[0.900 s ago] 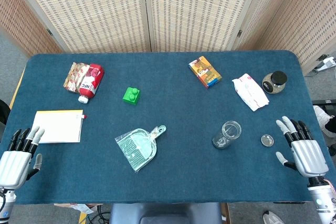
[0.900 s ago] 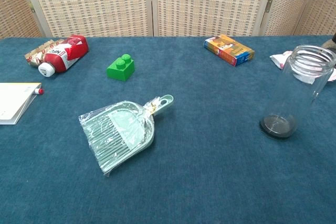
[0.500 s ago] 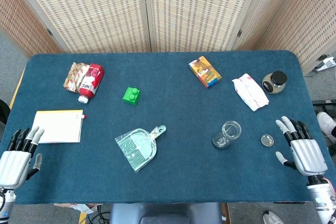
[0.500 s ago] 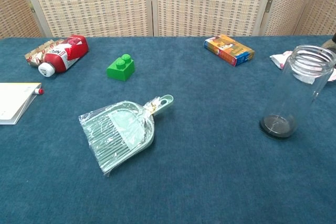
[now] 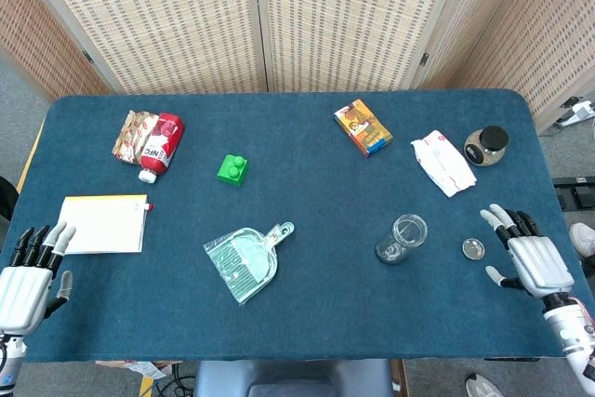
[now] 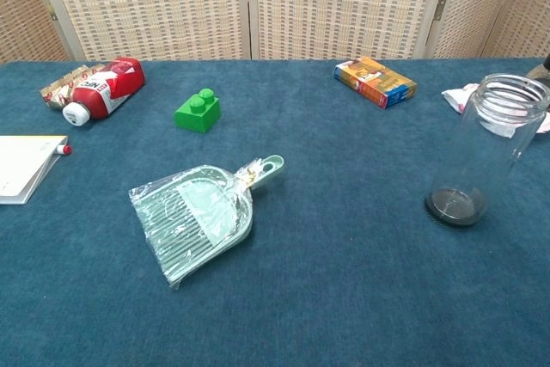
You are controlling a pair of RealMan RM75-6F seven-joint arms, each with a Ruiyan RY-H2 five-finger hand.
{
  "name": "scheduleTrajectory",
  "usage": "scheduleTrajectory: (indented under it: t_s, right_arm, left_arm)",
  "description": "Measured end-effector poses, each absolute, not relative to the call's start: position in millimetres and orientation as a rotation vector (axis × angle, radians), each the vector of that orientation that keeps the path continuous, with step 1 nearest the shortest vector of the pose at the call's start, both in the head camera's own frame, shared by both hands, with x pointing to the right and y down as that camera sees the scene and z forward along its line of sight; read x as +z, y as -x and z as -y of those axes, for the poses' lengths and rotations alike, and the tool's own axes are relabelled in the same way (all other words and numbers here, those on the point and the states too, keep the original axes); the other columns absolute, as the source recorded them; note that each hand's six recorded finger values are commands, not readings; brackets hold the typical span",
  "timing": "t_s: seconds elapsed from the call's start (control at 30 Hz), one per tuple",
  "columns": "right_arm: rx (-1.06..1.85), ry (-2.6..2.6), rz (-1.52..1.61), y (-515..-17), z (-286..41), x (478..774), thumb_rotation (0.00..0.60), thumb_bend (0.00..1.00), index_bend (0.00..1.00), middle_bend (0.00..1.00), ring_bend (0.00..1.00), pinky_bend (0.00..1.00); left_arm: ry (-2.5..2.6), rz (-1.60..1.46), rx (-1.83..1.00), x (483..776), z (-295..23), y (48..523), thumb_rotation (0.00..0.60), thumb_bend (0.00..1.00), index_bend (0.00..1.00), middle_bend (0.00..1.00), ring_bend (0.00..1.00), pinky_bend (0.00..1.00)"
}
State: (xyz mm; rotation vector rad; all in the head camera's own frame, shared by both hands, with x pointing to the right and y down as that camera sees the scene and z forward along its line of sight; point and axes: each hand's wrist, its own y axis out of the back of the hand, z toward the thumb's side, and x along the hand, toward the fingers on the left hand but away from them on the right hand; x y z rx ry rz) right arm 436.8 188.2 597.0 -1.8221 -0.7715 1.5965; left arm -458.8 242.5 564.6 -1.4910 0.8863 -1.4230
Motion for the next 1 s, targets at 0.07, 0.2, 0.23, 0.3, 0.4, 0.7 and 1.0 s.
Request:
scheduleTrajectory:
  t_s: [0.07,0.2,0.23,0.3,0.4,0.7,1.0]
  right_arm:
    - [1.615,1.835,0.749,-437.8,-184.9,599.7,0.6,0.3,0.18,0.0,0.0,0.0]
    - [1.653,1.862,0.714,-440.4,-175.4,606.2,0.6,0.31,0.27,0.0,0.0,0.0]
    - [1.661,1.868,0.71,-441.1,-173.3,607.7,0.6,0.31,0.29,0.0,0.0,0.0]
    - [1.679,1.881,0.703,-443.0,-168.5,611.5,0.6,0.32,0.31,0.0,0.0,0.0]
    - [1.703,1.897,0.697,-446.3,-162.0,617.0,0.6,0.33,0.33,0.0,0.0,0.0]
    - [1.771,1.931,0.671,-454.5,-155.4,638.6,0.6,0.38,0.41,0.0,0.0,0.0]
    - [1.783,1.942,0.649,-452.3,-157.1,647.3,0.6,0.41,0.48,0.0,0.0,0.0]
  left_arm:
    - [1.492,-0.887,-1.425,565.0,-242.5,459.1,0.6,0.54,0.0,0.06,0.0,0.0]
    - [1.49,-0.889,-1.427,564.9,-242.1,459.9,0.6,0.54,0.0,0.06,0.0,0.0]
    - [1.49,-0.891,-1.426,564.6,-242.0,460.0,0.6,0.54,0.0,0.06,0.0,0.0]
    - [1.489,-0.893,-1.426,564.2,-241.9,460.3,0.6,0.54,0.0,0.06,0.0,0.0]
    - [1.487,-0.893,-1.428,564.2,-241.7,461.0,0.6,0.54,0.0,0.06,0.0,0.0]
    - [1.484,-0.898,-1.425,563.0,-241.8,461.1,0.6,0.54,0.0,0.06,0.0,0.0]
    - [1.482,-0.905,-1.419,561.1,-241.6,461.7,0.6,0.54,0.0,0.06,0.0,0.0]
